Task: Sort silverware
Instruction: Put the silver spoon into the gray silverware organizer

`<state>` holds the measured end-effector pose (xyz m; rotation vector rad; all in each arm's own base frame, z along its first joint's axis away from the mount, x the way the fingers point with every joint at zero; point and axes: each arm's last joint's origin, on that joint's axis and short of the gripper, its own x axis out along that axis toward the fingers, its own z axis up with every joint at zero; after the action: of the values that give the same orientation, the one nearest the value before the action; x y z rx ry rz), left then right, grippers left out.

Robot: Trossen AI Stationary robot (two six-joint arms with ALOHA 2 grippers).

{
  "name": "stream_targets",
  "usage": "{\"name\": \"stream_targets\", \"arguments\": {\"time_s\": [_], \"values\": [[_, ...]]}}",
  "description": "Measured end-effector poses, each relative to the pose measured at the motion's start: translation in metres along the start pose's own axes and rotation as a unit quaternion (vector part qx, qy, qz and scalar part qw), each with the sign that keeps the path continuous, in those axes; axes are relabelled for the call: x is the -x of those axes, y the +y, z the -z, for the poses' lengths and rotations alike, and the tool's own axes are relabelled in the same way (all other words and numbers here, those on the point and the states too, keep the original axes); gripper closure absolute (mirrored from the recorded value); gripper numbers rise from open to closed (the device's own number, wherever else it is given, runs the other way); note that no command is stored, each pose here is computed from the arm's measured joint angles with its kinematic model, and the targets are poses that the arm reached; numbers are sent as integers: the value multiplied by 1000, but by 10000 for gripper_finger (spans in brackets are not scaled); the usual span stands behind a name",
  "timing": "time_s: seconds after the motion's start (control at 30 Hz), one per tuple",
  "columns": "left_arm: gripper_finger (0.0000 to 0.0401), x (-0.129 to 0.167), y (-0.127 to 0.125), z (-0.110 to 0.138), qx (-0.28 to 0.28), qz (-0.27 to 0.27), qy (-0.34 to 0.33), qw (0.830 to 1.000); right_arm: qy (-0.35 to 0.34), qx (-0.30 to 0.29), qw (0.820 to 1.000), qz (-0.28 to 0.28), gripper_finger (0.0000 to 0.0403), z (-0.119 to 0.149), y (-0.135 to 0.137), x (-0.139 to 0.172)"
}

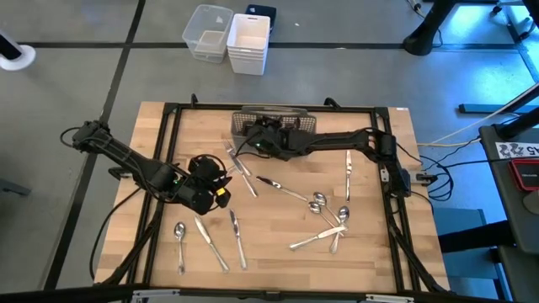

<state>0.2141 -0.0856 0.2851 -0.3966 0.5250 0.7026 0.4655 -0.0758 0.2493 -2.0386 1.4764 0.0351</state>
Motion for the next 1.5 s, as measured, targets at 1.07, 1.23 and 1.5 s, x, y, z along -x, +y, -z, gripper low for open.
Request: {"name": "stream_targets", "arguments": {"time_s": [1.07, 1.23, 1.5], "values": [[286, 12, -11, 24, 195, 85, 348, 913, -256, -612, 687, -295, 294, 89, 52, 105], [286, 20, -26, 53, 255, 26, 435, 863, -327, -539, 658, -413, 294, 72, 68, 110], [286, 27, -44, 103, 311, -96, 488, 810, -334, -528, 649, -435, 294, 81, 77, 120]]}}
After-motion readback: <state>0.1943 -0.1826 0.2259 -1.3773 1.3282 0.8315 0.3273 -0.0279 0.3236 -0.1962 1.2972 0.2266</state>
